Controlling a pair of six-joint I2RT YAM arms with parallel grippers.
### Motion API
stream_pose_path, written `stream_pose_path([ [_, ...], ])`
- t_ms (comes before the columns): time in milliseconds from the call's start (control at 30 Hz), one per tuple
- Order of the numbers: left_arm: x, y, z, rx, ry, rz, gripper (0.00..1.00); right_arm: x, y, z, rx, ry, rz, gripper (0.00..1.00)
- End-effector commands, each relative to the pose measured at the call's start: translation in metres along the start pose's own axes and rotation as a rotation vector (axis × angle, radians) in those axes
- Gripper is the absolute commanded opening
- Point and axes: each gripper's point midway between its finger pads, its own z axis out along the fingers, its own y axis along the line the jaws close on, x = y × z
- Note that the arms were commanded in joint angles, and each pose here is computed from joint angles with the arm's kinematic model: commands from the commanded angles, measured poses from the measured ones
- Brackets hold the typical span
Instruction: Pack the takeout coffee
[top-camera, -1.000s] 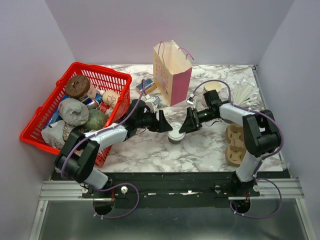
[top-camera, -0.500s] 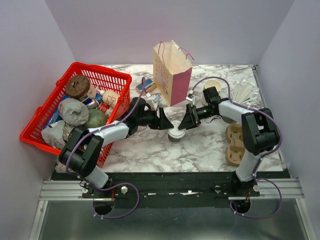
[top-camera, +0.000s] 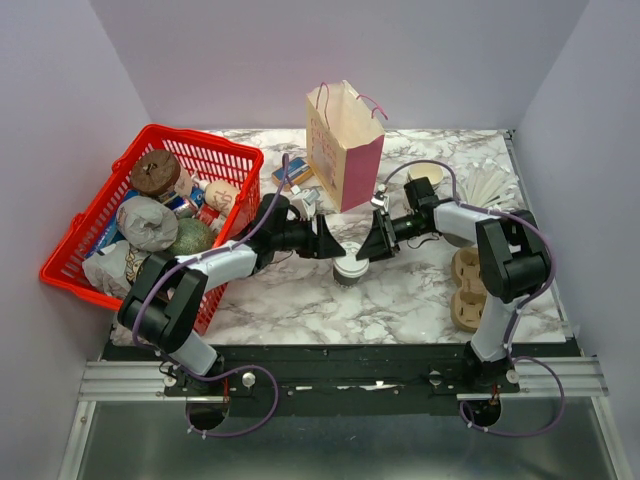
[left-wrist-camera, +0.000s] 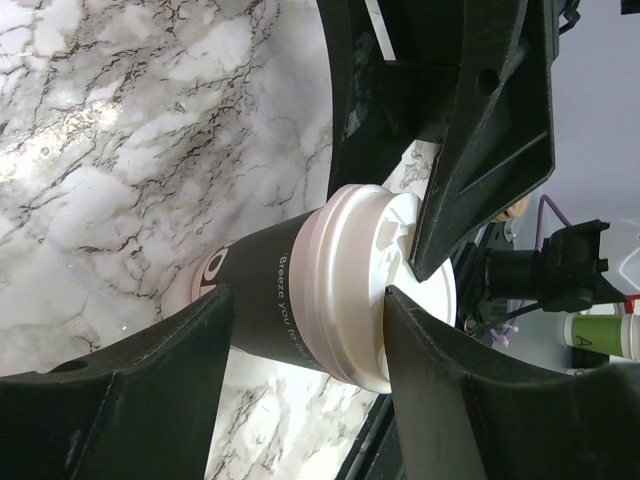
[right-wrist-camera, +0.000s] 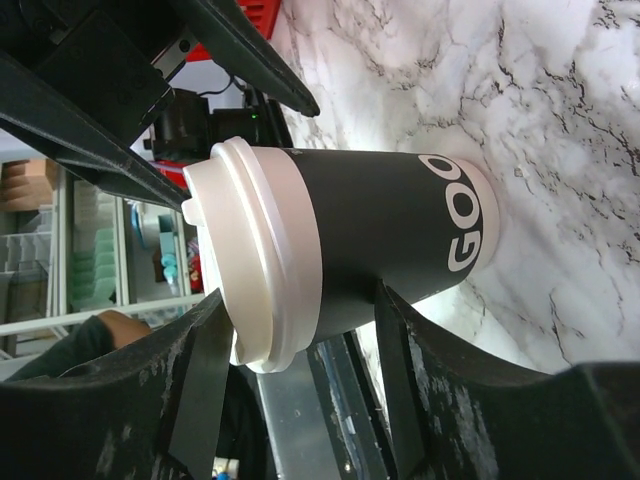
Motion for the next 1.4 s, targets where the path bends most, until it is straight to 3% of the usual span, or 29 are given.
stream_pose_path([
  [0,0.014,0.015,-0.001,-0.021,0.024,-0.035,0.67,0.008,-0.008,0.007,-0.019,0.010,0.054,0.61],
  [167,0.027,0.020,-0.005,0.020,0.018,-0.052,0.66,0.010,-0.012,0.007,0.000,0.003,0.036,0.61],
  [367,0.037,0.022,-0.001,0.096,0.014,-0.013,0.65,0.009,-0.012,0.008,0.060,-0.003,-0.096,0.64],
  [633,0.030,0.017,0.003,0.131,0.031,0.015,0.64,0.017,0.008,0.010,-0.026,0.016,-0.280,0.83],
  [767,0.031,0.021,0.001,0.111,0.033,0.017,0.64,0.019,0.013,0.011,-0.015,0.019,-0.350,0.88],
  [800,0.032,0.023,0.001,0.106,0.036,0.018,0.64,0.019,0.014,0.013,-0.015,0.024,-0.356,0.94],
  [867,0.031,0.023,0.001,0.100,0.033,0.019,0.64,0.022,0.012,0.016,-0.016,0.034,-0.350,0.99],
  [1367,0.036,0.035,0.001,0.057,0.049,0.010,0.64,0.032,-0.024,0.029,0.136,0.079,-0.317,0.91],
])
